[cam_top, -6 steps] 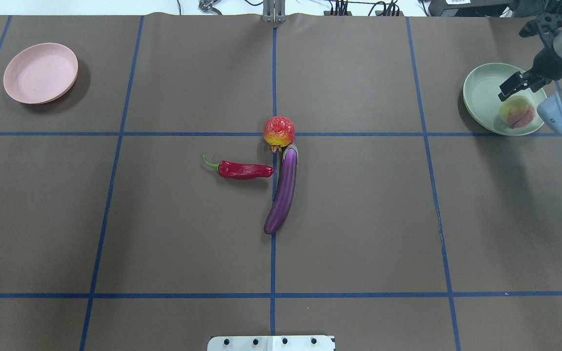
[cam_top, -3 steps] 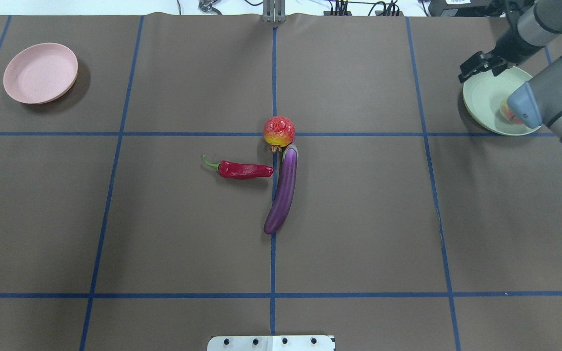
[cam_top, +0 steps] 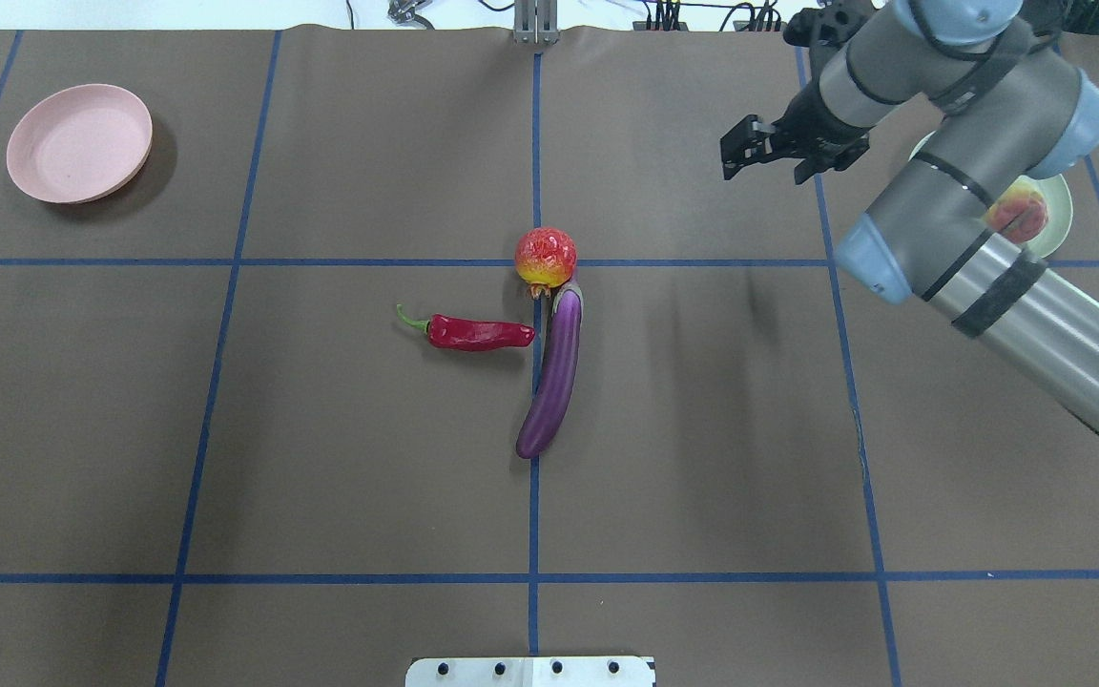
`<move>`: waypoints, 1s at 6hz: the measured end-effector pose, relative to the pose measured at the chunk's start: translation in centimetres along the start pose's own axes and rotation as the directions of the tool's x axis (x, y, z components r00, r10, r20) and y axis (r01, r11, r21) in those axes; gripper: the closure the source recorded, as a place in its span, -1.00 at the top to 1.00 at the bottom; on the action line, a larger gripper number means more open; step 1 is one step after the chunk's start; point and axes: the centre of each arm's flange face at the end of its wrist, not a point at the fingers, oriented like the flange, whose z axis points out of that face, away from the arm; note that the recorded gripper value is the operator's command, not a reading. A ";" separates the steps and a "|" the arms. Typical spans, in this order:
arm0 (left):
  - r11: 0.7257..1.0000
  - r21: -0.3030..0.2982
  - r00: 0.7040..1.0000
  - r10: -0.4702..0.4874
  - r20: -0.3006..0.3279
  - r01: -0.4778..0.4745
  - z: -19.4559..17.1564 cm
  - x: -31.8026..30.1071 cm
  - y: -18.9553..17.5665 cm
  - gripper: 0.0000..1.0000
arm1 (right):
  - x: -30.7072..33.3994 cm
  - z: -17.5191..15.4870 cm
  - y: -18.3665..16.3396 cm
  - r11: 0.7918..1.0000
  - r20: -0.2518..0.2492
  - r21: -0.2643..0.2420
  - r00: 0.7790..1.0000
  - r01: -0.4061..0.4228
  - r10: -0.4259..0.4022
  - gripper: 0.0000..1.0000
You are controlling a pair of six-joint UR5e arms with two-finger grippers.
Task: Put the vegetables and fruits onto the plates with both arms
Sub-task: 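Move the right gripper to the pomegranate and grasp it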
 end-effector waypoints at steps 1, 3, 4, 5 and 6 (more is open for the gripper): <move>1.000 -0.001 1.000 -0.001 0.000 0.001 0.1 -0.1 0.0 1.00 | -6.5 1.8 2.5 0.999 -0.014 0.019 0.999 -0.040 0.040 1.00; 1.000 -0.005 1.000 -0.005 -0.001 0.005 0.3 -0.3 0.2 1.00 | -16.6 3.9 6.6 0.999 -0.106 0.030 0.993 -0.039 0.042 1.00; 1.000 -0.007 1.000 -0.007 -0.001 0.007 0.5 -0.4 0.2 1.00 | -19.7 5.2 7.8 0.999 -0.135 0.036 0.990 -0.021 0.026 1.00; 1.000 -0.007 1.000 -0.007 -0.001 0.007 0.6 -0.5 0.2 1.00 | -21.8 6.6 8.2 0.999 -0.161 0.046 0.987 -0.005 0.013 1.00; 1.000 -0.007 1.000 -0.006 -0.001 0.006 0.6 -0.5 0.2 1.00 | -22.7 7.6 8.5 0.998 -0.183 0.055 0.983 0.010 0.000 1.00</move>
